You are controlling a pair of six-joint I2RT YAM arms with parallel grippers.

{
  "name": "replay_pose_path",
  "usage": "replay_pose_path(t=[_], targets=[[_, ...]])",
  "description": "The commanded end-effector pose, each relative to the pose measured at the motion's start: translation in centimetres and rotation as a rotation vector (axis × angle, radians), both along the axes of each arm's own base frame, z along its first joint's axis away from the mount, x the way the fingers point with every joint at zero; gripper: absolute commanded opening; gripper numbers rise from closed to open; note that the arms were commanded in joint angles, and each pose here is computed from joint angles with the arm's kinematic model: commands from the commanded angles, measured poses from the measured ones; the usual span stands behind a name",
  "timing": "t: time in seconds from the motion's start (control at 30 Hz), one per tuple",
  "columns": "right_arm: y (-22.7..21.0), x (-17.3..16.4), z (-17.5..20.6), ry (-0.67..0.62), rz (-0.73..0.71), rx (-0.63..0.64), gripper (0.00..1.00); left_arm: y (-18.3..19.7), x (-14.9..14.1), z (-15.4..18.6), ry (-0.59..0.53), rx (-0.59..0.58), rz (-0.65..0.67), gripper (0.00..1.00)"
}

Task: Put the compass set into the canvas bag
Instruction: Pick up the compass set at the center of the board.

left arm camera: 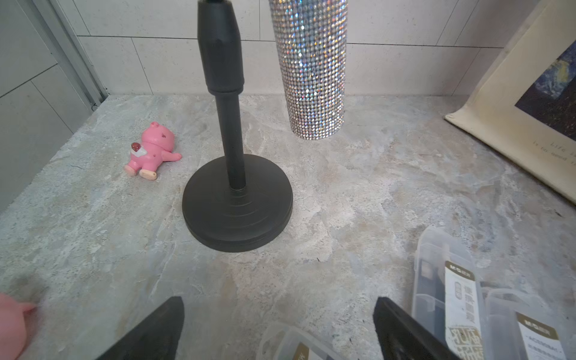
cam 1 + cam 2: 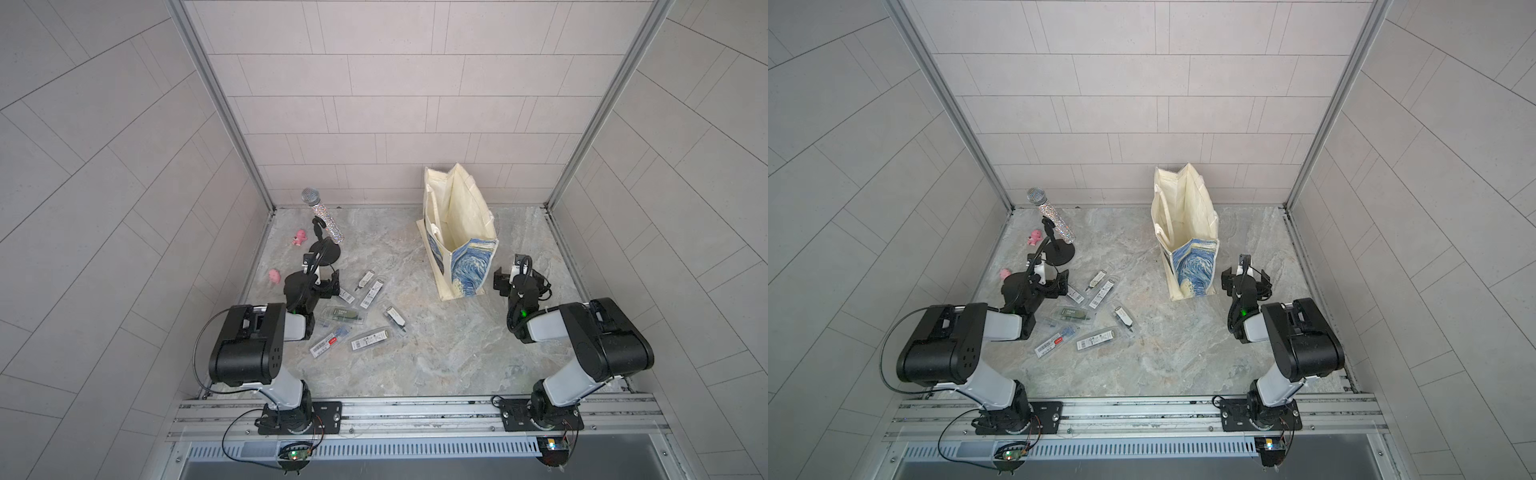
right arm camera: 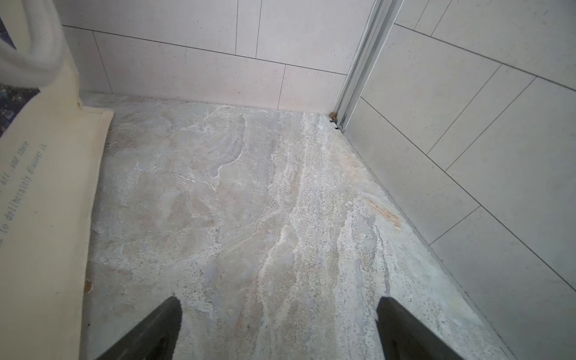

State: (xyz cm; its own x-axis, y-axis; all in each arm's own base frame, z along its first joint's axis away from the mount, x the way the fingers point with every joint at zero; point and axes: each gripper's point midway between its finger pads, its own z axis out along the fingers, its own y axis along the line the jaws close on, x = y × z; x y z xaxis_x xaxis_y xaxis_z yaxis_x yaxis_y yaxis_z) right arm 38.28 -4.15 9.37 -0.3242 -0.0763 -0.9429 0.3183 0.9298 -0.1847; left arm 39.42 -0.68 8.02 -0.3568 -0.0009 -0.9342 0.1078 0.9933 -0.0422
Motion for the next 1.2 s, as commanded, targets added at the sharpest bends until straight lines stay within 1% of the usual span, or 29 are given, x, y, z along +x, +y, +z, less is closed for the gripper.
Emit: replay_pose_path(t=[0.0, 0.93, 1.17], targets=[[-0.29, -0.02, 0.23, -0.005, -0.016, 0.000, 0.99, -0.37, 0.28, 0.90, -0.036, 0.001, -0.020, 1.00], [-0.16, 0.08, 0.44, -0.009, -0.014, -0.009, 0.99, -0.40, 0.30, 0.87, -0.034, 0.001, -0.021, 1.00], [-0.16, 0.07, 0.30, -0.004, -0.016, -0.007, 0.99, -0.05, 0.38, 0.83, -0.034, -0.005, -0.003, 1.00]])
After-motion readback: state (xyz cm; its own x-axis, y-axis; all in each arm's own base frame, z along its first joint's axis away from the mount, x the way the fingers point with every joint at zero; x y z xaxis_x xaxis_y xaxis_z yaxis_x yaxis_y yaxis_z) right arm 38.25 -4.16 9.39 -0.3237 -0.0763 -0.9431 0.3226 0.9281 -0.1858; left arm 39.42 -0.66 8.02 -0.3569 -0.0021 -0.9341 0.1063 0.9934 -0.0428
